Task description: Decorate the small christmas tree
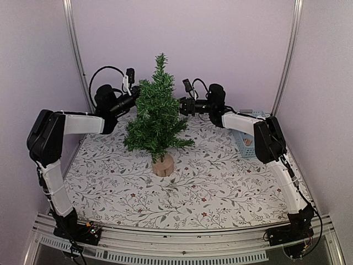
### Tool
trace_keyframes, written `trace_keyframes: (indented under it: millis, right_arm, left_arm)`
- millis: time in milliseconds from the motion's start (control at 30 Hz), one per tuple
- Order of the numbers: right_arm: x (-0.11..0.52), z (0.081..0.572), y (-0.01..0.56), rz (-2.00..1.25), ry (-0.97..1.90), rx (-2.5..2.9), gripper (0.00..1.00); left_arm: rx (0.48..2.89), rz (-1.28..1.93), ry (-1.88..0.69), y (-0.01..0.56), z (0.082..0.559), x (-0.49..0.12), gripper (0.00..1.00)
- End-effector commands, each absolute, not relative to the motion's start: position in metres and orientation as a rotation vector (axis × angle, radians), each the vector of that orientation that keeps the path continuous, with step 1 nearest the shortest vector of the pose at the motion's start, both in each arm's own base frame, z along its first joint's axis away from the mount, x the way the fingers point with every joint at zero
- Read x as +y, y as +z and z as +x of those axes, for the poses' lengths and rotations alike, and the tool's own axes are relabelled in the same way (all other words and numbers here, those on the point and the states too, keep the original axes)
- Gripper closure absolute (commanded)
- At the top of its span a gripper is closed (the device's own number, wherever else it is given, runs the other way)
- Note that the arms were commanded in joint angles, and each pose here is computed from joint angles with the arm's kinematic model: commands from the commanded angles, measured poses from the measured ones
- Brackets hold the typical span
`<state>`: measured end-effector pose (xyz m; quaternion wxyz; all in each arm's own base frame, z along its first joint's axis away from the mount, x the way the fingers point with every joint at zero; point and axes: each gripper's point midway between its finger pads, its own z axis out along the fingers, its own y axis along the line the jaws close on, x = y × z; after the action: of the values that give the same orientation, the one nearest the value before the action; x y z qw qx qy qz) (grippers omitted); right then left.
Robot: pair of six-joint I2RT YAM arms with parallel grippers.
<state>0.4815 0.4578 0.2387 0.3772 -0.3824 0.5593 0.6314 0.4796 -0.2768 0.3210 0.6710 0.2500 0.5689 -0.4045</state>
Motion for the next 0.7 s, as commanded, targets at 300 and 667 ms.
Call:
trace_keyframes:
  millis: [300, 667]
  right_arm:
    - [0.466, 0.472, 0.254, -1.022, 1.594, 1.37, 0.25]
    - [0.46, 0.464, 0.26, -1.029, 1.567, 1.37, 0.83]
  left_arm:
    - [1.322, 0.674, -1.029, 0.304, 0.475, -0.323, 1.0]
    - [1.353, 0.686, -1.021, 0.297, 0.477, -0.326, 1.0]
